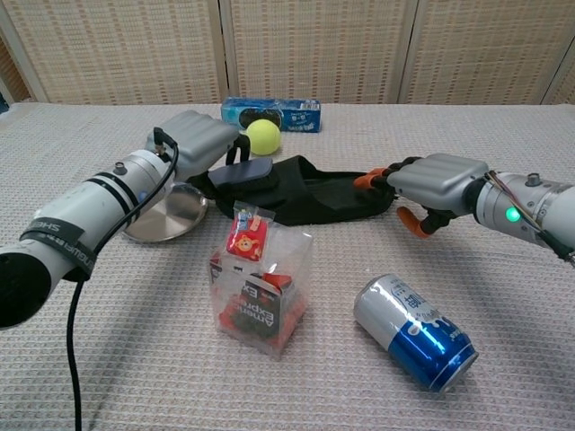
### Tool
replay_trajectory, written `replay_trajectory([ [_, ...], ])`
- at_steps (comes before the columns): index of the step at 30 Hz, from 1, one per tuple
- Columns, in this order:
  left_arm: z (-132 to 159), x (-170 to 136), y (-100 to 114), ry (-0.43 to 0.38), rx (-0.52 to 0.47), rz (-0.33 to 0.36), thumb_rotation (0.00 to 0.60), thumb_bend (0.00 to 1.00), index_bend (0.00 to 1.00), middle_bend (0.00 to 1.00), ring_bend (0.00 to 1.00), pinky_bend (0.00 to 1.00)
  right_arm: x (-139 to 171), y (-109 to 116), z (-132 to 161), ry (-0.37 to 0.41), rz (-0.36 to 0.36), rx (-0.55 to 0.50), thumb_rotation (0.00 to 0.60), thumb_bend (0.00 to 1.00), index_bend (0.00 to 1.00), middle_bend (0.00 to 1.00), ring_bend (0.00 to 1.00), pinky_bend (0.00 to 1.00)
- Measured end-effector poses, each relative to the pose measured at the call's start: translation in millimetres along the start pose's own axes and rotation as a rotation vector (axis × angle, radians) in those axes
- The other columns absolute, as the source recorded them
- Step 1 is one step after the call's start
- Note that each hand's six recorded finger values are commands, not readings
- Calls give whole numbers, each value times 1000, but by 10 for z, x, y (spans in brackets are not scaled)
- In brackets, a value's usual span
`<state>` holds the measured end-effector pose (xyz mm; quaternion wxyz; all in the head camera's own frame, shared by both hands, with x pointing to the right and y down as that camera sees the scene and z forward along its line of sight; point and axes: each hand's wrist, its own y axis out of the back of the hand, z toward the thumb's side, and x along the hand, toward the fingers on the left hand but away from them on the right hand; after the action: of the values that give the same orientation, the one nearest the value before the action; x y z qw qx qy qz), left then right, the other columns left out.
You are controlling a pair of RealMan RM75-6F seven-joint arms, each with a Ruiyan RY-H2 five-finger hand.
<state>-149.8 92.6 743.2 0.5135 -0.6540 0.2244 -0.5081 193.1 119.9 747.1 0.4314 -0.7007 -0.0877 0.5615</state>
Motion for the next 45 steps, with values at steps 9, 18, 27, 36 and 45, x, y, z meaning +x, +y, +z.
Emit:
replay_trajectory([
  [9, 107, -5, -55, -14, 57, 3, 600, 453, 525, 627, 820, 1000, 34, 34, 23, 7, -4, 10, 600, 713, 0, 0, 0, 0],
  [18, -72, -4, -162, 18, 148, -14, 600, 450, 530, 631, 820, 1000, 43, 52, -32, -7, -3, 5, 600, 713, 0, 0, 0, 0],
  [27, -123, -63, -210, 18, 180, -33, 600, 451, 529, 632, 820, 1000, 81, 221, -70, -10, -48, -35, 600, 713, 0, 0, 0, 0],
  [36, 26, -174, 49, -26, 119, 21, 600, 452, 530, 633, 820, 1000, 177, 408, -137, -13, -94, -78, 600, 713, 0, 0, 0, 0],
  [45, -273, -460, 100, -9, 194, 9, 600, 450, 531, 634, 821, 1000, 270, 473, -175, -12, -109, -89, 600, 713, 0, 0, 0, 0],
])
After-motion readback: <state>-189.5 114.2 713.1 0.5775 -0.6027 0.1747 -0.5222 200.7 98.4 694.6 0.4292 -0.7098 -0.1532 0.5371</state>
